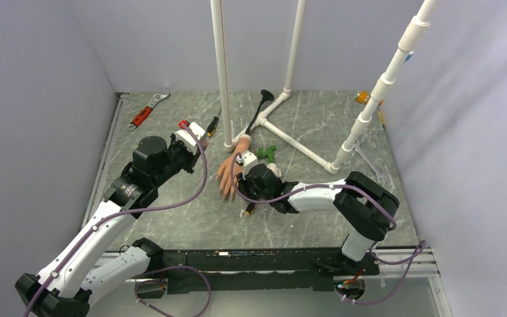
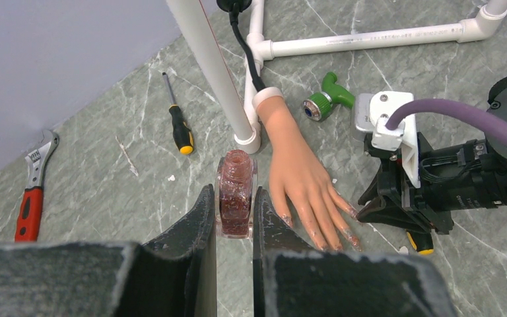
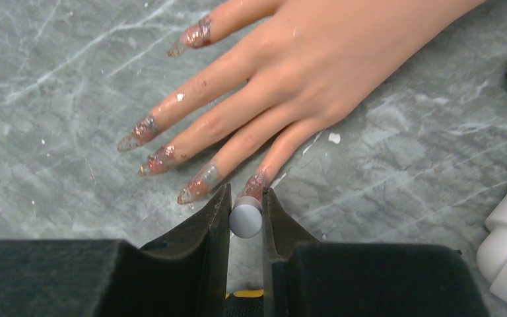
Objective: Paint the nails
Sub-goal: Paint the nail polish on the nail.
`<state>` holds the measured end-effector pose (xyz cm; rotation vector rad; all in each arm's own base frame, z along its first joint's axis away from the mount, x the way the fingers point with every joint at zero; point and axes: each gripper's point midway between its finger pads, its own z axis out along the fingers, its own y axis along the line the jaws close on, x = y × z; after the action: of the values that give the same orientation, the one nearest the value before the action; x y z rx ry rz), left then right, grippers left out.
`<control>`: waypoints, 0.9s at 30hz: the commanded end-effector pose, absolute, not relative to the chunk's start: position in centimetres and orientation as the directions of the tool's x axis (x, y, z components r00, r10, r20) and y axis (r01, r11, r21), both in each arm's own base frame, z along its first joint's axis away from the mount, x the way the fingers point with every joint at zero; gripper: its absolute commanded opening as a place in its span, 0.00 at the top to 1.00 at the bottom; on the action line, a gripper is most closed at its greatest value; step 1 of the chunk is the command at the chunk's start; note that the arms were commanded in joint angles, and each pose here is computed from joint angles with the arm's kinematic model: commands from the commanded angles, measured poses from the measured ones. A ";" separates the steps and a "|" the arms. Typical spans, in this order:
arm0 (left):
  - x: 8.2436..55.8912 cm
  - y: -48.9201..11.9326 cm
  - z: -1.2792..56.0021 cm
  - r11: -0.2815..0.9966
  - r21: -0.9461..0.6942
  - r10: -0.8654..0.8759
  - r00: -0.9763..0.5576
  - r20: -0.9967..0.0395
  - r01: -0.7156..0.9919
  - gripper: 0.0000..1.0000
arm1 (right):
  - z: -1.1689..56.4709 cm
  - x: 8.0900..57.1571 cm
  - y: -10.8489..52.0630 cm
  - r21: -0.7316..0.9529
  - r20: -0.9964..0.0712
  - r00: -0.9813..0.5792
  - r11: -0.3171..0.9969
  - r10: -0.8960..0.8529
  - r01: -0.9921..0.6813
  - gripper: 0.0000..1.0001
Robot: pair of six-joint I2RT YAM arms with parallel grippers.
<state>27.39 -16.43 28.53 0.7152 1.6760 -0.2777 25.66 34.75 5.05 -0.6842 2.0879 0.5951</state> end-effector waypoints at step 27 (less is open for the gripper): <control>27.7 -16.5 30.2 0.784 0.219 0.288 -0.029 -0.957 0.581 1.00 | 7.9 26.7 35.6 0.157 -0.886 -0.419 0.721 -0.199 -0.675 1.00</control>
<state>27.39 -16.42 28.52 0.7151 1.6765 -0.2773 25.09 34.43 4.95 -0.7096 2.0655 0.6141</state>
